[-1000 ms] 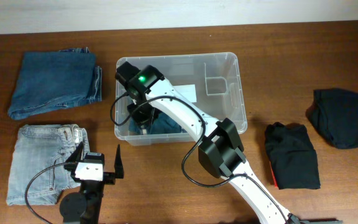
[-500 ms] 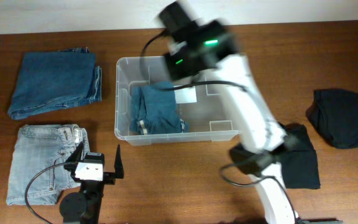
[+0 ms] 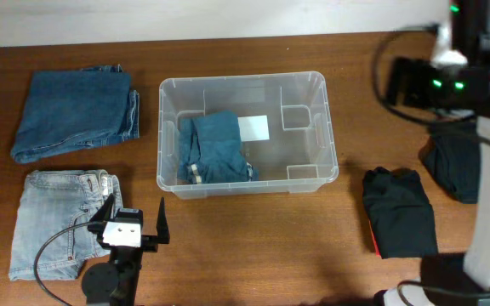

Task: Pack container
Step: 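Withdraw the right gripper to the black garment at far right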

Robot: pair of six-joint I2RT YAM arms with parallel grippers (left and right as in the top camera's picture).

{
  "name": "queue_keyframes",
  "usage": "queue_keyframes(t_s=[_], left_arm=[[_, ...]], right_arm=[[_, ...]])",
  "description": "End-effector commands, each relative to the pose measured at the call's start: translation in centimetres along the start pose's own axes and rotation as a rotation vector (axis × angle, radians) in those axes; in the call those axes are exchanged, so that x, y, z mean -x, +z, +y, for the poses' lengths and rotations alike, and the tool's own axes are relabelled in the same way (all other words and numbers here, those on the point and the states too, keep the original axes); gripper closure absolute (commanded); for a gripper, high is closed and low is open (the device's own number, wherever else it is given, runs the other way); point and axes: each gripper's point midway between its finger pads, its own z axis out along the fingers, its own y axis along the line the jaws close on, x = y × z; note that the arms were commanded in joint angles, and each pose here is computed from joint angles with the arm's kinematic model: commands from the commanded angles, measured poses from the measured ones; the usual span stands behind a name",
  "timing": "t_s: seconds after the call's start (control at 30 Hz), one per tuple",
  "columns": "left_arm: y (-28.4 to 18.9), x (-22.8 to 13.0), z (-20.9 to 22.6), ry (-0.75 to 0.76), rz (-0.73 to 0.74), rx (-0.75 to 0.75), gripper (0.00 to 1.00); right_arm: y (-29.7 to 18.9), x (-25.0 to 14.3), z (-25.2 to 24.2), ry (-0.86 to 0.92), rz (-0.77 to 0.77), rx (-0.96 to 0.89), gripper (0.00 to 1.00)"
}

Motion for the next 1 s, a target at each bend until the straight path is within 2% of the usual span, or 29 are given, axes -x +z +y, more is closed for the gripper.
queue_keyframes(t_s=[0.0, 0.23, 0.43, 0.5, 0.57, 0.67, 0.73, 0.97], left_arm=[[0.0, -0.2, 0.2, 0.016, 0.002, 0.012, 0.01], [0.0, -0.2, 0.2, 0.016, 0.002, 0.012, 0.01], [0.0, -0.2, 0.2, 0.016, 0.002, 0.012, 0.01], [0.0, -0.2, 0.2, 0.016, 0.002, 0.012, 0.01], [0.0, -0.2, 0.2, 0.016, 0.002, 0.012, 0.01], [0.0, -0.2, 0.2, 0.016, 0.002, 0.012, 0.01], [0.0, -0.2, 0.2, 0.016, 0.002, 0.012, 0.01], [0.0, -0.2, 0.2, 0.016, 0.002, 0.012, 0.01]], right_arm=[[4.5, -2.3, -5.7, 0.17, 0.172, -0.067, 0.01], [12.1, -5.5, -15.1, 0.473, 0.26, -0.1, 0.02], [16.3, -7.7, -19.0, 0.615, 0.241, -0.064, 0.03], [17.4, -7.8, -19.9, 0.629, 0.213, -0.07, 0.19], [19.0, -7.0, -19.3, 0.554, 0.164, 0.007, 0.71], [20.1, -6.6, -19.8, 0.551, 0.15, 0.004, 0.92], [21.5, -6.4, -20.7, 0.548, 0.147, -0.023, 0.96], [27.6, -7.8, -22.3, 0.556, 0.218, -0.057, 0.96]])
